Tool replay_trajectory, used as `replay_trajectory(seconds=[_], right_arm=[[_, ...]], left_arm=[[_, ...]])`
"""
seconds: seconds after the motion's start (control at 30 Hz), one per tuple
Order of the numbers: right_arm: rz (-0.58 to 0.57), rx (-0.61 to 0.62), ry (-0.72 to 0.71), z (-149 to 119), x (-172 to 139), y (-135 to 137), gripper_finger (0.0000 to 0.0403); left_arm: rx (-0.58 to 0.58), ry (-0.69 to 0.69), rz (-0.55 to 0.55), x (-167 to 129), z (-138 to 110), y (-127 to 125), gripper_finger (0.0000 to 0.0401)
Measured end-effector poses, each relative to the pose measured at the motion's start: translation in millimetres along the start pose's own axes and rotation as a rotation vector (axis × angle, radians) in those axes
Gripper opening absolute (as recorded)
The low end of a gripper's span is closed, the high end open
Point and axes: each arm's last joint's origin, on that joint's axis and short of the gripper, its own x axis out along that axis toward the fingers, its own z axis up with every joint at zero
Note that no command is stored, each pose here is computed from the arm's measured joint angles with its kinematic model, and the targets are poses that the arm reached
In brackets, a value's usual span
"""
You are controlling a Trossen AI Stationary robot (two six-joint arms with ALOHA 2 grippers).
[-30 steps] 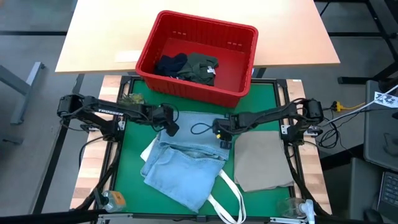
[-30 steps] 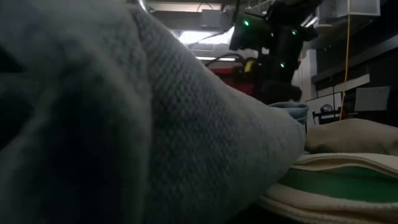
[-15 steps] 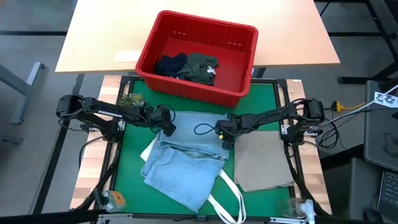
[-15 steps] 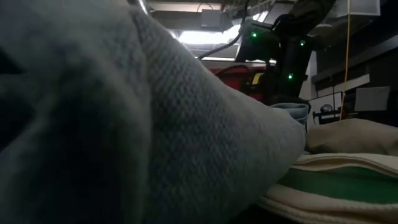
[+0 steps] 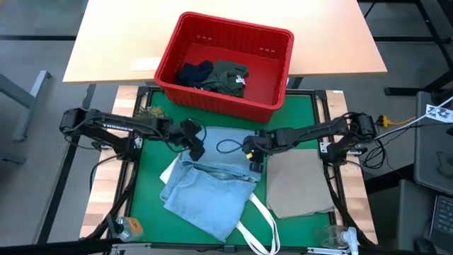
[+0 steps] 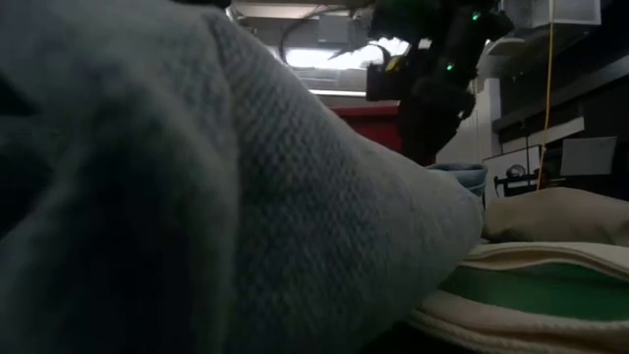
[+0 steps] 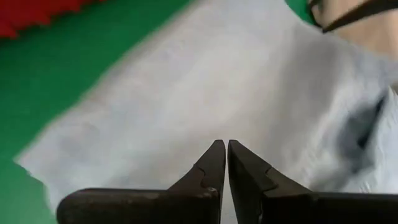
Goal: Fold Laundry from Bin
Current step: Fold the light blue pants
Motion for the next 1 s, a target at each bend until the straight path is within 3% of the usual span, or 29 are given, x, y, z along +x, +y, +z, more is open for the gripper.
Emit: replay_trajectory(seconds=[0.17,0.3,0.5,0.67,0.83,1.0], right_arm=[[0.044,-0.062,-0.031,-2.5,-2.0,24.8,0.0144],[0.063,-0.082,-0.043,-10.6,0.1,42.1,0.0144],[0.083,-0.089,-0.087,-27.7,13.6,55.4,0.0144],[0.071,-0.031,-0.102,-47.6,32.1,49.7,0.0144],[0.053,-0.006,-0.096,-58.6,39.6,45.7,0.0144],[0.056,-0.006,-0.105,-55.1,36.1,46.3,0.0144]], left_arm=[[0.065,0.055,-0.03,2.3,-19.3,-12.6,0.0015],[0.046,0.107,-0.018,7.5,-42.2,-13.8,0.0015],[0.048,0.178,0.054,17.7,-79.5,-2.0,0.0015],[0.042,0.178,0.141,26.7,-101.9,16.3,0.0015],[0.024,0.159,0.157,32.2,-112.9,26.6,0.0015],[0.001,0.147,0.144,27.5,-103.8,19.3,0.0015]])
